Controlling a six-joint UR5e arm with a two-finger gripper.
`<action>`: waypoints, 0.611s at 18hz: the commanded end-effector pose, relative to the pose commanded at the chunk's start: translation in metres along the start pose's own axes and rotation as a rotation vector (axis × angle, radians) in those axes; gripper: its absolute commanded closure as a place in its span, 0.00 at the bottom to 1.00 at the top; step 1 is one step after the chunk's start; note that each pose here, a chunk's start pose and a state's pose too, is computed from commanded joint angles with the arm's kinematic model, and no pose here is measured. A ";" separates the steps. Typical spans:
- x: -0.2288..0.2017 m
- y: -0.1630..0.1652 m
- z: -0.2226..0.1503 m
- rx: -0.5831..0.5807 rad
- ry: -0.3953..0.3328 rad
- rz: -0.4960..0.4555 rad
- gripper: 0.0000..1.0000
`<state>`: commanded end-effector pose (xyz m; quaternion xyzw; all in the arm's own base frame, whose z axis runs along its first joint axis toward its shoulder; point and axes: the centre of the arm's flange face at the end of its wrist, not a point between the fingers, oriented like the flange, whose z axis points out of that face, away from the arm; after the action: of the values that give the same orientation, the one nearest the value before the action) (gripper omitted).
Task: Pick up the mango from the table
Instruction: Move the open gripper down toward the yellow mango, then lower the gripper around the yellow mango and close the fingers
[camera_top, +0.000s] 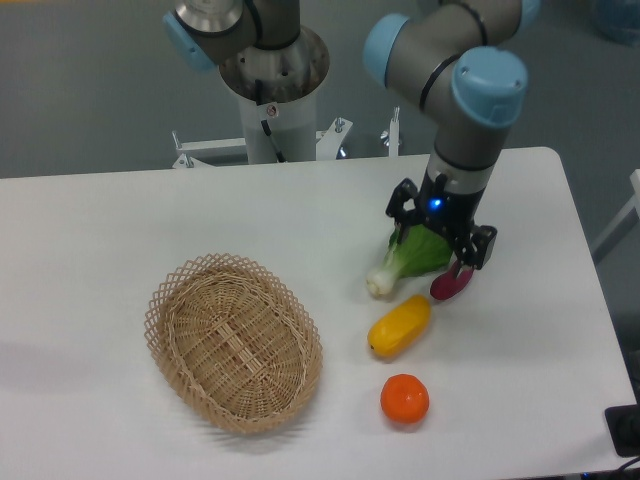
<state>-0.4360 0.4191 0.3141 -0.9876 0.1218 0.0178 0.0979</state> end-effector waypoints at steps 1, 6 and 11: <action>0.000 -0.004 0.009 -0.004 0.010 -0.009 0.00; 0.002 -0.027 0.054 -0.010 -0.035 -0.018 0.00; -0.005 -0.028 0.079 -0.043 -0.055 0.000 0.00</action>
<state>-0.4345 0.4626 0.2424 -0.9885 0.1189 0.0475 0.0802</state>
